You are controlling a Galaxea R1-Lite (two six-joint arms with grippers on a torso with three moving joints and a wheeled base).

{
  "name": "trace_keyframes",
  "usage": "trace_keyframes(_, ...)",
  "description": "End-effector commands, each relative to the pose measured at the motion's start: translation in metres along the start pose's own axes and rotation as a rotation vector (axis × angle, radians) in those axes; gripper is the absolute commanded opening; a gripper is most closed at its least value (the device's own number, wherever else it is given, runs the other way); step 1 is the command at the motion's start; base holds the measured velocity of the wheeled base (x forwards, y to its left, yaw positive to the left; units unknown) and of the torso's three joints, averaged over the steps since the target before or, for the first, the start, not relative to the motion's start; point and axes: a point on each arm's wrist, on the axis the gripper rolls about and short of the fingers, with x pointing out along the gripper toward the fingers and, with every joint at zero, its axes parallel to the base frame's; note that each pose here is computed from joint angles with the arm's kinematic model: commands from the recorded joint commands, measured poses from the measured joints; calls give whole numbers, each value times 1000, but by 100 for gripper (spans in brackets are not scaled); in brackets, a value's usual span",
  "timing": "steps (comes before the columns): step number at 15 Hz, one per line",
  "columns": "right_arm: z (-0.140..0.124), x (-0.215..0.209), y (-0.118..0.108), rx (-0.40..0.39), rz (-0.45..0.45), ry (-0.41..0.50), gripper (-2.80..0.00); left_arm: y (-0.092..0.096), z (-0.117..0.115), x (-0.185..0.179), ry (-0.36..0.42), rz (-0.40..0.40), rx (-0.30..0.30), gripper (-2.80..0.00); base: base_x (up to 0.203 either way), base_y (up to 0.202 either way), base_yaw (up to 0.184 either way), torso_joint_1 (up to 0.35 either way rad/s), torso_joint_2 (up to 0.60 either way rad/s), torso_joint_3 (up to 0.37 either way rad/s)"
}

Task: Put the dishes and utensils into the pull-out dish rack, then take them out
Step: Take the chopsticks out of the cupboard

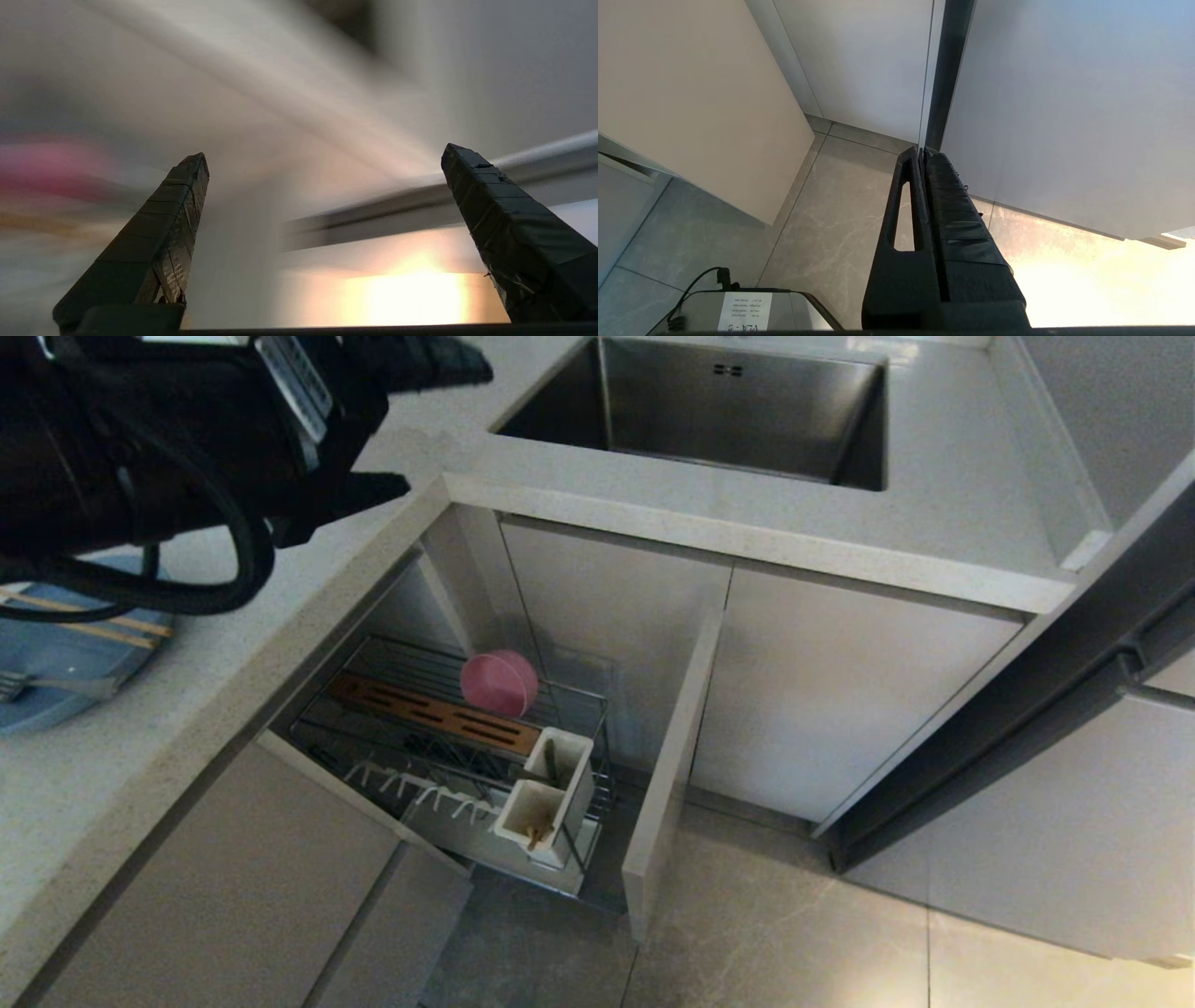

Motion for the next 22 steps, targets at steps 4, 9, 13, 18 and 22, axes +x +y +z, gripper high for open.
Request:
trace_keyframes(4,0,0,0,0,0,1,-280,59,7,-6,54,445,249,0,0,0,0,0,0,0)
trace_keyframes(9,0,0,0,0,0,1,-280,71,19,-12,45,568,258,-280,0,0,0,0,0,0)
trace_keyframes(13,0,0,0,0,0,1,-280,62,40,-13,-42,572,259,-280,0,0,0,0,0,0)
trace_keyframes(18,0,0,0,0,0,1,-280,87,76,-5,-140,713,227,-280,0,0,0,0,0,0)
trace_keyframes(22,0,0,0,0,0,1,-280,117,91,11,-227,860,137,-280,0,0,0,0,0,0)
